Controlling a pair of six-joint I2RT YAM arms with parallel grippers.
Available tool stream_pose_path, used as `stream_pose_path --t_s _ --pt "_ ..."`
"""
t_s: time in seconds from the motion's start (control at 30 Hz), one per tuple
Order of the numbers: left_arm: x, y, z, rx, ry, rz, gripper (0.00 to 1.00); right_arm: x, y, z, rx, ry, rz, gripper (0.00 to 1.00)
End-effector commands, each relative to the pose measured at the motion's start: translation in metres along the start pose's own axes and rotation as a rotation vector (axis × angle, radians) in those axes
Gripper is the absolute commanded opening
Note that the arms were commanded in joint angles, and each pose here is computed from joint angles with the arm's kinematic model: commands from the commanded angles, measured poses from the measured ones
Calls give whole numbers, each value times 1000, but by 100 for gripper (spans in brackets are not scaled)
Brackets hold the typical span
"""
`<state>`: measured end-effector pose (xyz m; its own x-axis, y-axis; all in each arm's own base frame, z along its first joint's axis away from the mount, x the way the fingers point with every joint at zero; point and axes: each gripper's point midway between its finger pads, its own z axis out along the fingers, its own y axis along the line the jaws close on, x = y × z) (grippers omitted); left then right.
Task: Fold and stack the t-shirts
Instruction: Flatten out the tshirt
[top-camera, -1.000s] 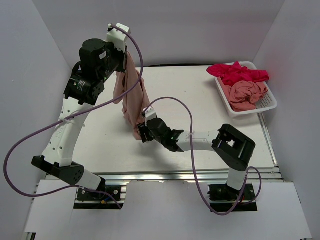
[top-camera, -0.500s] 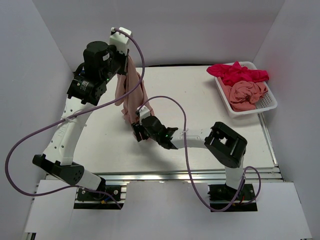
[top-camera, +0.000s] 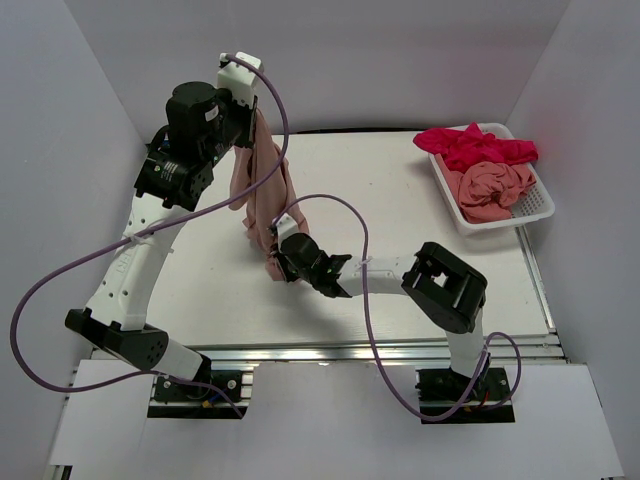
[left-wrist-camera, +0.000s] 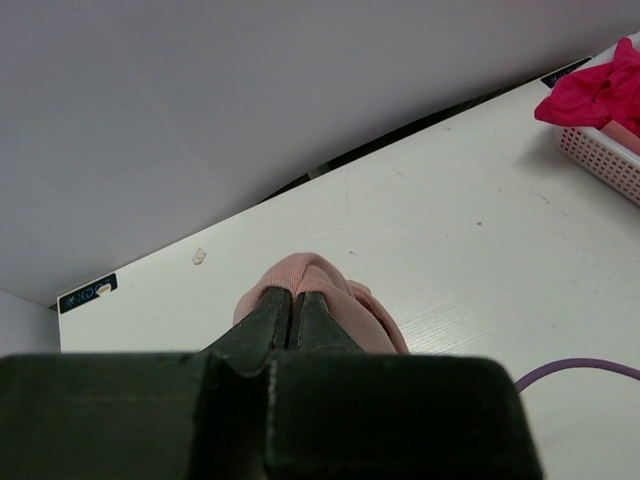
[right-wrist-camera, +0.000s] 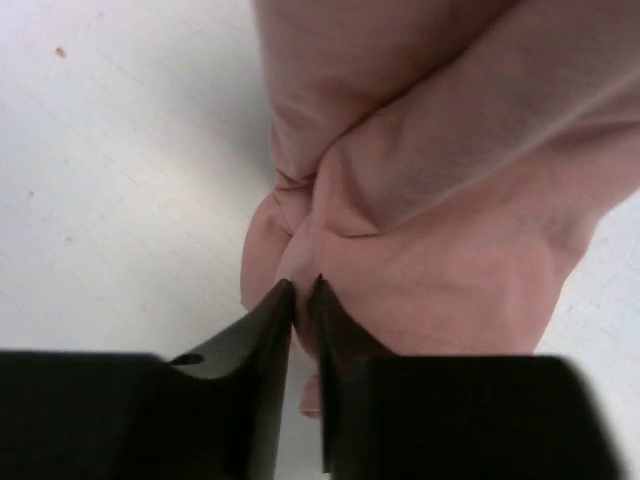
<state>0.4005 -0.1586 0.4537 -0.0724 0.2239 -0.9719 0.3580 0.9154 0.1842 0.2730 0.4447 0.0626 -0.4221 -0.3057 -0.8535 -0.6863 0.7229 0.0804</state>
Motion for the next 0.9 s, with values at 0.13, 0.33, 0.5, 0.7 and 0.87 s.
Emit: stream_pose_path --t_s 0.13,0.33,0.5,0.7,0.87 --pt "-21 9 -14 -27 -70 -12 0 -14 -13 -1 38 -21 52 0" --pt "-19 17 -20 -66 -67 9 0 -28 -27 -23 87 -75 61 0" --pt "-6 25 -26 -114 -40 43 0 -93 -54 -80 182 -227 16 0" --pt "32 28 -26 -133 12 32 0 -183 -100 -172 285 -427 45 0" --pt "30 33 -43 -150 -10 0 0 -205 -111 -219 327 -466 28 0"
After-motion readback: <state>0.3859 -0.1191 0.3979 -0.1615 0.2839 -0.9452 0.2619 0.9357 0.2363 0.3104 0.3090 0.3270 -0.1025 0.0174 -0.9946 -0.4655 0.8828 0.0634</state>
